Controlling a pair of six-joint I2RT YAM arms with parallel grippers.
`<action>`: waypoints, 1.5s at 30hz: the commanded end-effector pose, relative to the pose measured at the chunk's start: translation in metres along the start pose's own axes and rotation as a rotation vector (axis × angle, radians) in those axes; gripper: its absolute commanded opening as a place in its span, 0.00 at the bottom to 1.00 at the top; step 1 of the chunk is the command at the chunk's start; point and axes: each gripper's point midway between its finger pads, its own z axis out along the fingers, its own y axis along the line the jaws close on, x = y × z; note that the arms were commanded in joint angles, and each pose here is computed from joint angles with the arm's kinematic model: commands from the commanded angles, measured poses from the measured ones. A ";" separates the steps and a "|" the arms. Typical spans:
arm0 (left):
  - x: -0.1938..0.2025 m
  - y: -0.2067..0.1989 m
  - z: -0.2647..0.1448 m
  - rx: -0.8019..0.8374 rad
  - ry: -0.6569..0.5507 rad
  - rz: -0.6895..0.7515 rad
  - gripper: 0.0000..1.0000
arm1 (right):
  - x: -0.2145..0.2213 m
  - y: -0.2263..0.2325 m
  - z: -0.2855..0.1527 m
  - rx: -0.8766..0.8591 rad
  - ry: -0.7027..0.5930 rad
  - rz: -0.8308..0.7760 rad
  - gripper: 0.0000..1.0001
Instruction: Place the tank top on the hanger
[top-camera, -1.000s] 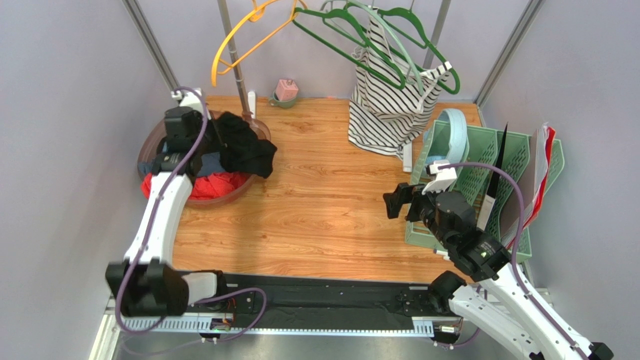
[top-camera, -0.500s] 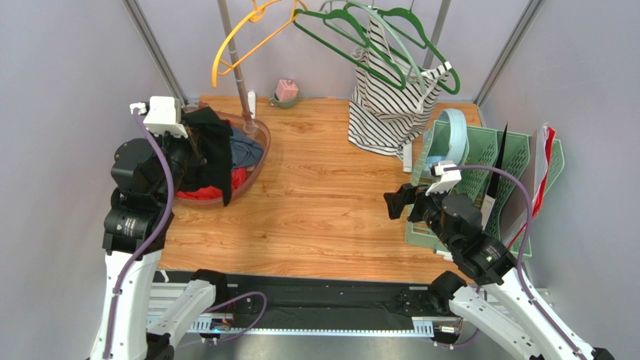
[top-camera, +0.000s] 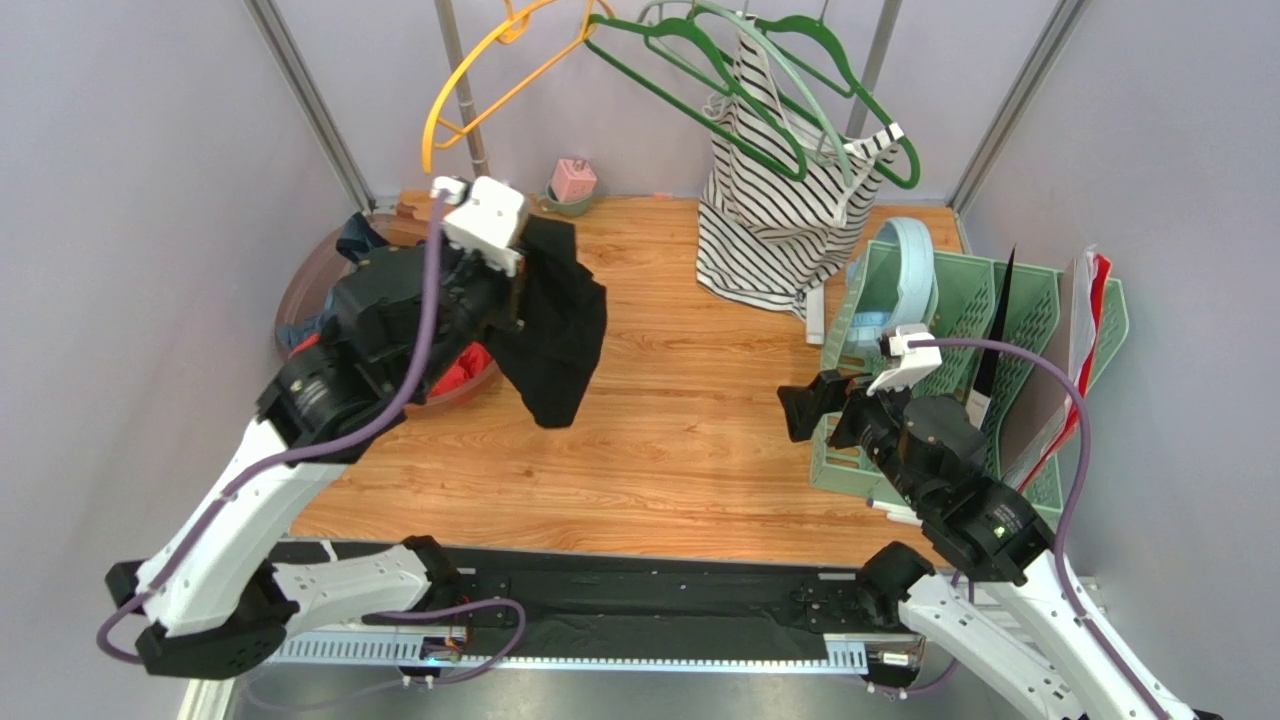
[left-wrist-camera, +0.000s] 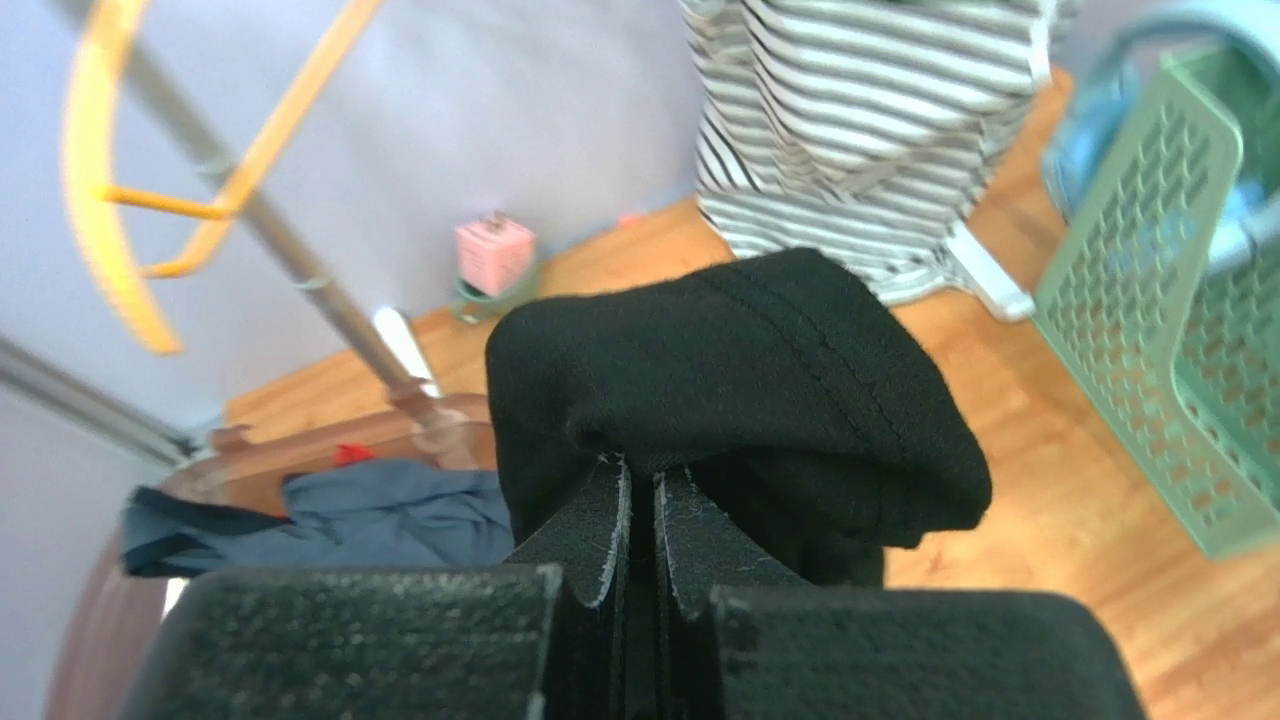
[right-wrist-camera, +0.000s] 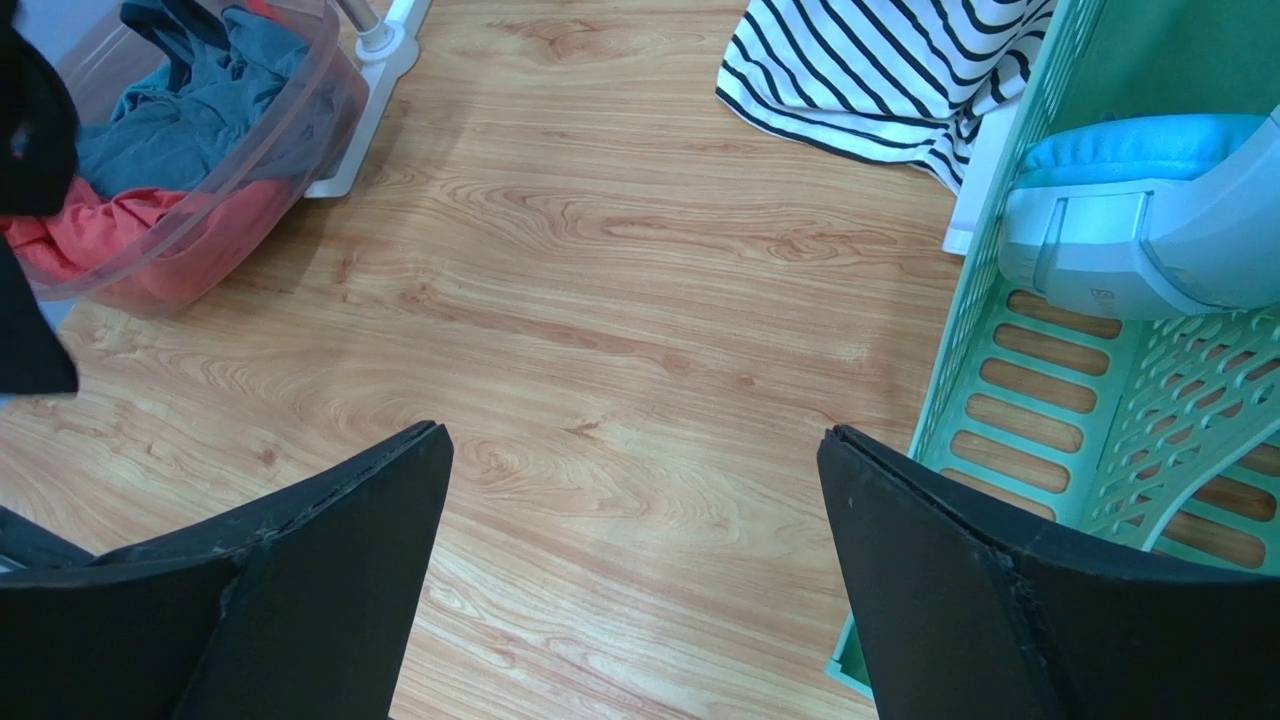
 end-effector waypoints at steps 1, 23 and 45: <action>0.023 -0.034 0.021 0.109 0.030 0.027 0.00 | -0.016 0.003 -0.007 -0.004 -0.041 0.015 1.00; 0.159 -0.056 0.047 0.250 0.330 0.022 0.99 | -0.017 -0.003 -0.008 0.029 -0.014 -0.033 1.00; 0.163 0.010 0.026 0.001 0.265 -0.044 0.99 | -0.191 0.100 0.026 -0.189 -0.047 -0.259 0.99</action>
